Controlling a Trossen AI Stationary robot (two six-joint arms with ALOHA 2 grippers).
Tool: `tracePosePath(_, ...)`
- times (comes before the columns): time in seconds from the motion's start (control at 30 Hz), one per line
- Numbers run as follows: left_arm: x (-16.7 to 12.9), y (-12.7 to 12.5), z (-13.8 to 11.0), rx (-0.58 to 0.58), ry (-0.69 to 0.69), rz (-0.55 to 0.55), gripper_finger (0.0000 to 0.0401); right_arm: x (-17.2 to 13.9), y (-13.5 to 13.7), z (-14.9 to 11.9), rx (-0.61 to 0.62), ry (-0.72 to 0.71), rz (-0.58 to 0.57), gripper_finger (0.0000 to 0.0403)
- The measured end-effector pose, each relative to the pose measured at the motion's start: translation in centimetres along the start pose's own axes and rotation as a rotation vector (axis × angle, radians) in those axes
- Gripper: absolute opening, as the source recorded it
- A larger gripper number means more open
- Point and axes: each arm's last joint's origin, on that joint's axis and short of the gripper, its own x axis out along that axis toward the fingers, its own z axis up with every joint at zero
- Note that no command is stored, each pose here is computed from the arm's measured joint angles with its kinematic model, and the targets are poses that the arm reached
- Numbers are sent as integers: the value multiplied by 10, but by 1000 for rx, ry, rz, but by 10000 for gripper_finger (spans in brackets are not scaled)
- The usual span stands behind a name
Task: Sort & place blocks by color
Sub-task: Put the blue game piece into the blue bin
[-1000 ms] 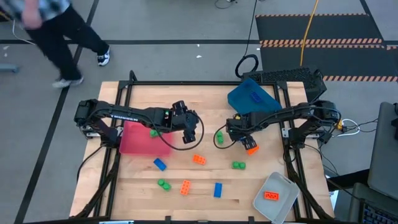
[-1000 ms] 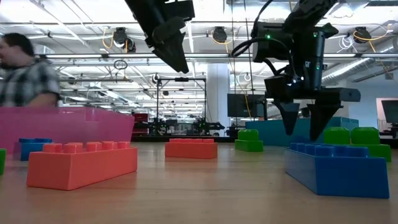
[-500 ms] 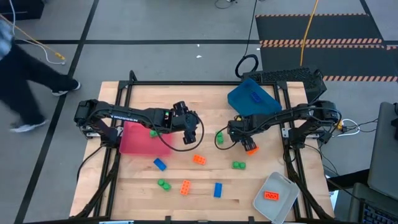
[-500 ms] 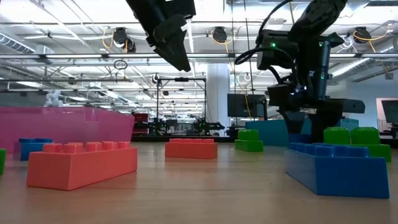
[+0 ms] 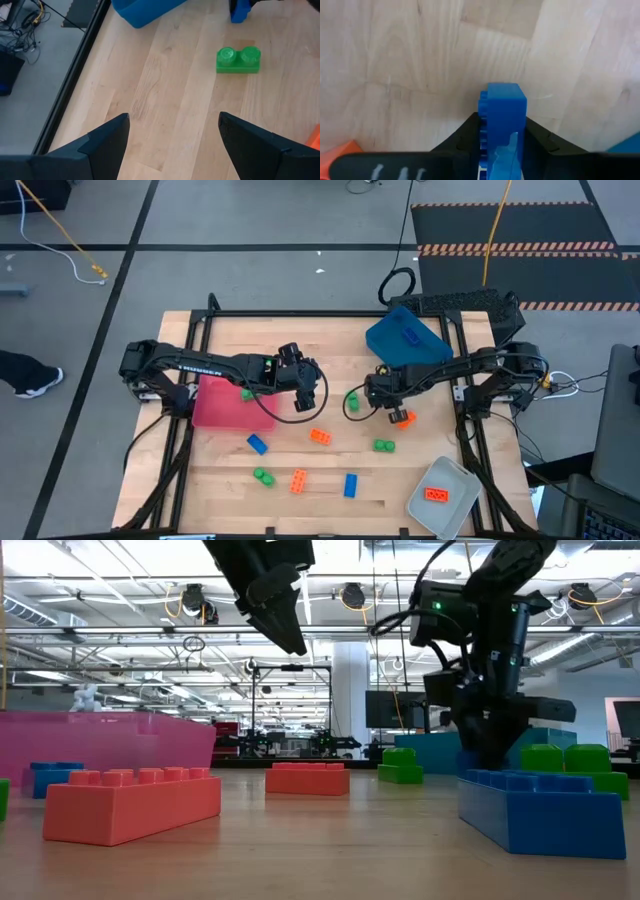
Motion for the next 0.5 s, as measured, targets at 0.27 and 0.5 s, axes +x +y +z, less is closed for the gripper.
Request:
tracePosePath(0.27, 0, 0, 0, 3, 2, 0, 308, -43, -14, 15, 16, -119, -114, 84)
tracePosePath(0.5, 0, 0, 0, 0, 2, 0, 308, -106, -45, 12, 187, -197, -362, 84)
